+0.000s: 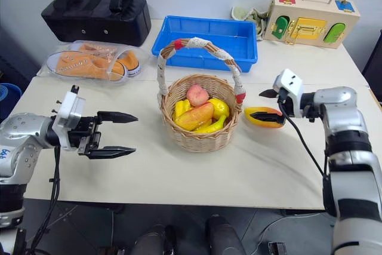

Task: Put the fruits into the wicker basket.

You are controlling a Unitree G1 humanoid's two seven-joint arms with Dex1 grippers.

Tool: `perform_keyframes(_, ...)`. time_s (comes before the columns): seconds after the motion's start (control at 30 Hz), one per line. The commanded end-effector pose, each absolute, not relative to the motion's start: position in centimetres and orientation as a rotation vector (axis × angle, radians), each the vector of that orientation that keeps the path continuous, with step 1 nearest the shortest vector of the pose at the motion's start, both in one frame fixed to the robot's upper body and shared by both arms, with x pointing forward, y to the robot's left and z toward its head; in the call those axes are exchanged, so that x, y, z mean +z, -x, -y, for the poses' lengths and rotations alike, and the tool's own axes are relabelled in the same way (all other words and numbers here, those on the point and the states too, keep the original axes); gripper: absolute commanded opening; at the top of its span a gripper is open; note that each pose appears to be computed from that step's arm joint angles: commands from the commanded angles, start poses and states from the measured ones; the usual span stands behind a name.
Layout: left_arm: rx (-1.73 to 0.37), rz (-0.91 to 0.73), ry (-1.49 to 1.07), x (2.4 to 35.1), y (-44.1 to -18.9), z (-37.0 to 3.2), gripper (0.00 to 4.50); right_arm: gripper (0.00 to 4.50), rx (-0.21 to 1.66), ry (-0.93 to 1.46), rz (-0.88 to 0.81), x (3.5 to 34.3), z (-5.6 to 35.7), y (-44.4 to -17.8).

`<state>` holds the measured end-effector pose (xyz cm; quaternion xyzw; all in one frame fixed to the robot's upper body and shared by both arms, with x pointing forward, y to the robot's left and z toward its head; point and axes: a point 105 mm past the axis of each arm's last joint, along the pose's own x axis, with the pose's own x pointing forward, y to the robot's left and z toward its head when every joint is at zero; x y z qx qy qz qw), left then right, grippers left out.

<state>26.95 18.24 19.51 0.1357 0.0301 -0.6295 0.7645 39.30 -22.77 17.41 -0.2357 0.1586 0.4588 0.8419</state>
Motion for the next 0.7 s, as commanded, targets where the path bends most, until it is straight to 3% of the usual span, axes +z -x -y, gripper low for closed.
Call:
perform_keyframes(0.03, -1.351, -0.011, -0.330, 20.7, -26.4, -18.7, 4.47, 4.50, 0.983, 0.481, -0.457, 16.7, 23.7, -39.0)
perform_keyframes(0.23, -1.364, 0.033, -0.319, 21.5, -26.2, -18.0, 4.50, 3.17, 1.002, 0.484, -0.512, 16.7, 24.1, -38.8)
perform_keyframes(0.33, -1.370, 0.050, -0.319, 21.7, -26.1, -17.6, 4.50, 3.16, 1.014, 0.468, -0.487, 17.7, 24.8, -38.3)
perform_keyframes(0.53, -1.356, 0.083, -0.286, 22.0, -26.1, -17.3, 4.50, 3.16, 1.150, 0.416, -0.328, 21.6, 25.0, -34.3)
perform_keyframes(0.7, -1.312, 0.068, -0.265, 21.4, -26.2, -17.8, 4.50, 3.16, 1.404, 0.239, -0.131, 25.6, 16.5, -26.6)
